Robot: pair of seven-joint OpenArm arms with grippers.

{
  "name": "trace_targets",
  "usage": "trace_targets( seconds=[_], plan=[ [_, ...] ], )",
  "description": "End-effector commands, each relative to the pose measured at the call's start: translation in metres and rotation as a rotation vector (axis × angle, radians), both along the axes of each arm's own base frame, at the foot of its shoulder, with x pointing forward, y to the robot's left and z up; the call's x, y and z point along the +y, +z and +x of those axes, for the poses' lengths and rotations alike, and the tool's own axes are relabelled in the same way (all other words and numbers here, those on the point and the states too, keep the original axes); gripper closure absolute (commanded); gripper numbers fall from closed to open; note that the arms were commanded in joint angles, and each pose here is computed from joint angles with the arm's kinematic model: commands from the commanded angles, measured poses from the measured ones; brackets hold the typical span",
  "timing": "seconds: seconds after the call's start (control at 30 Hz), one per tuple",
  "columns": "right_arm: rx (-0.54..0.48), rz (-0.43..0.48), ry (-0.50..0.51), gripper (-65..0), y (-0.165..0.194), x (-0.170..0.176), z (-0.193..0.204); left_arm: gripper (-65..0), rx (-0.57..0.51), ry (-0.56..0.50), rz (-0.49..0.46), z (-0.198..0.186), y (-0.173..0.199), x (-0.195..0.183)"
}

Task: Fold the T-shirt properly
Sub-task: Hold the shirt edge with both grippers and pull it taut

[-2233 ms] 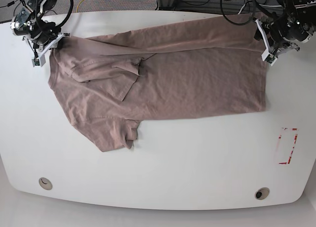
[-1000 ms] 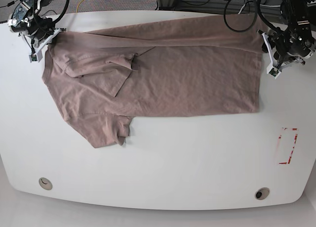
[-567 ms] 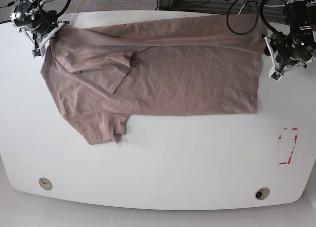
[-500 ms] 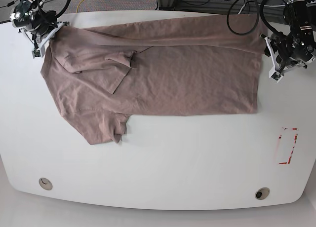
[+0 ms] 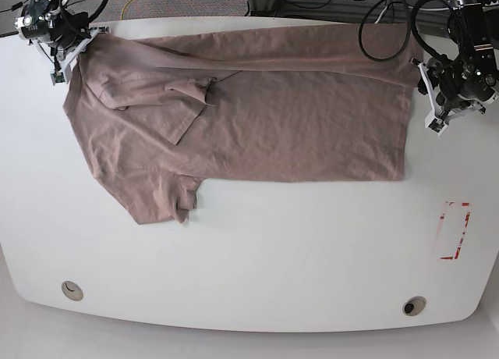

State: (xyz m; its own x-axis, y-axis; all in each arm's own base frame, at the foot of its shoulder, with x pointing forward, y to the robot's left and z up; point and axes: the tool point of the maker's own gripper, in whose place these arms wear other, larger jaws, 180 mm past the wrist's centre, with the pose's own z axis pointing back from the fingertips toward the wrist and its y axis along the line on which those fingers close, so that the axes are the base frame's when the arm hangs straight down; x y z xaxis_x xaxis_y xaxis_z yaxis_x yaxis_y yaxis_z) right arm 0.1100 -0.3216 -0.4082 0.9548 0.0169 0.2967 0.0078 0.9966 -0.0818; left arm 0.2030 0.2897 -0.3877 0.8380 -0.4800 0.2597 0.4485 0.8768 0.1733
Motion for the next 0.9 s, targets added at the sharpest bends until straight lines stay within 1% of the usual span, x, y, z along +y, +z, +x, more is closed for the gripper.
trace_targets(
  seconds=[0.0,0.2,0.6,0.77,0.8,0.87],
  plan=[
    [-0.022,-0.022,0.005,-7.1,0.007,-0.006,0.005,-24.2,-0.048,-0.019,0.027,0.010,0.015,0.004],
    [-0.010,-0.022,0.003,-7.1,0.006,-0.007,0.000,-24.2,-0.088,-0.042,0.040,0.016,0.028,-0.001],
    [0.039,-0.022,0.006,-7.1,0.002,-0.006,-0.021,-24.2,-0.094,-0.042,0.039,0.018,0.029,-0.001],
    [0.038,-0.023,0.007,-7.3,0.002,-0.006,-0.021,-24.2,-0.127,-0.040,0.041,0.029,0.036,-0.001],
    [0.038,-0.023,0.007,-7.5,0.002,-0.006,-0.021,-24.2,-0.132,-0.039,0.041,0.031,0.037,-0.001],
    [0.037,-0.023,0.007,-9.8,0.003,-0.006,-0.021,-24.2,-0.139,-0.038,0.042,0.033,0.039,0.000]
  ],
)
